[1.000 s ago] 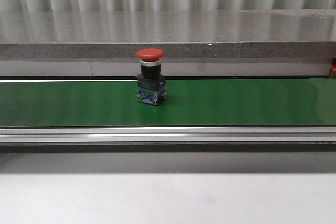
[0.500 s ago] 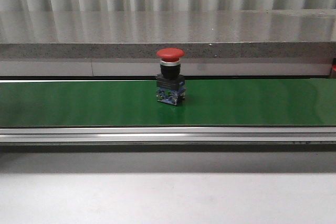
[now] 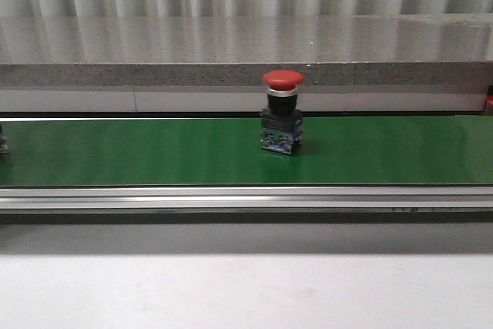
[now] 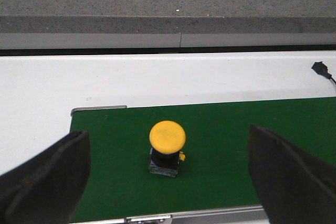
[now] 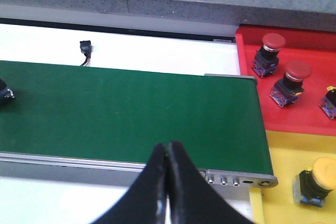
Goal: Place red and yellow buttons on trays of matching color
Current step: 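Set the yellow button on the belt and open the left gripper, then grasp the red button at the belt's far end with the right gripper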
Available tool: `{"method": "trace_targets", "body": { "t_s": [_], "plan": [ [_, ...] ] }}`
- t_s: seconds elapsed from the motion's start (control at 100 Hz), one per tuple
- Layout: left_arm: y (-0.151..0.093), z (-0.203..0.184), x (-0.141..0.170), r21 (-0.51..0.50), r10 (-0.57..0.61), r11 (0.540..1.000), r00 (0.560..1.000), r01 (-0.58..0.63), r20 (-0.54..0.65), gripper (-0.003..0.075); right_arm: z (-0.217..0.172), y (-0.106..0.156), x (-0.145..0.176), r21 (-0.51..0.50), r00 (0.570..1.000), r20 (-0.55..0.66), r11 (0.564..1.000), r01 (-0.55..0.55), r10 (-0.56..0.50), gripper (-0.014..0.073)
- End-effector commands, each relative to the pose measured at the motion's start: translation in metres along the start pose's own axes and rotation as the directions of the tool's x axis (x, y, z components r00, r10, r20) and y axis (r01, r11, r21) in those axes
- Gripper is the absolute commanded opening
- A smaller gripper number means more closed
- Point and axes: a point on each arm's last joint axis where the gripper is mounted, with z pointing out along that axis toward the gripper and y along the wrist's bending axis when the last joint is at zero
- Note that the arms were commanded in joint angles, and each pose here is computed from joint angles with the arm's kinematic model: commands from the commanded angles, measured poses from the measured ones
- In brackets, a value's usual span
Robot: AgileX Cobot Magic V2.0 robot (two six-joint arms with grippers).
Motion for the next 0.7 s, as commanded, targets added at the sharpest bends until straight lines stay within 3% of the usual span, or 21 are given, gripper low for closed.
{"method": "trace_targets", "body": {
  "t_s": [0.0, 0.09, 0.19, 0.54, 0.69],
  "plan": [
    [-0.003, -0.019, -0.002, -0.001, 0.005, 1.000, 0.992, -0.005, 0.125, 0.0589, -0.003, 0.000, -0.013, 0.004, 0.996, 0.085, 1.000, 0.007, -0.007, -0.0067],
    [-0.005, -0.032, 0.013, 0.000, 0.010, 1.000, 0.988, -0.010, 0.154, 0.0580, -0.003, 0.000, -0.013, 0.004, 0.996, 0.085, 1.000, 0.007, -0.007, -0.0067],
    [-0.007, -0.042, 0.027, 0.003, 0.016, 1.000, 0.985, -0.016, 0.172, 0.0514, -0.003, 0.000, -0.013, 0.004, 0.996, 0.085, 1.000, 0.007, -0.007, -0.0067],
    [-0.010, -0.059, 0.047, 0.002, 0.026, 1.000, 0.972, -0.028, 0.235, -0.0020, -0.003, 0.000, -0.013, 0.004, 0.996, 0.085, 1.000, 0.007, -0.007, -0.0067],
    [-0.010, -0.059, 0.047, 0.002, 0.026, 1.000, 0.972, -0.028, 0.235, -0.0020, -0.003, 0.000, -0.013, 0.004, 0.996, 0.085, 1.000, 0.007, -0.007, -0.0067]
  ]
}}
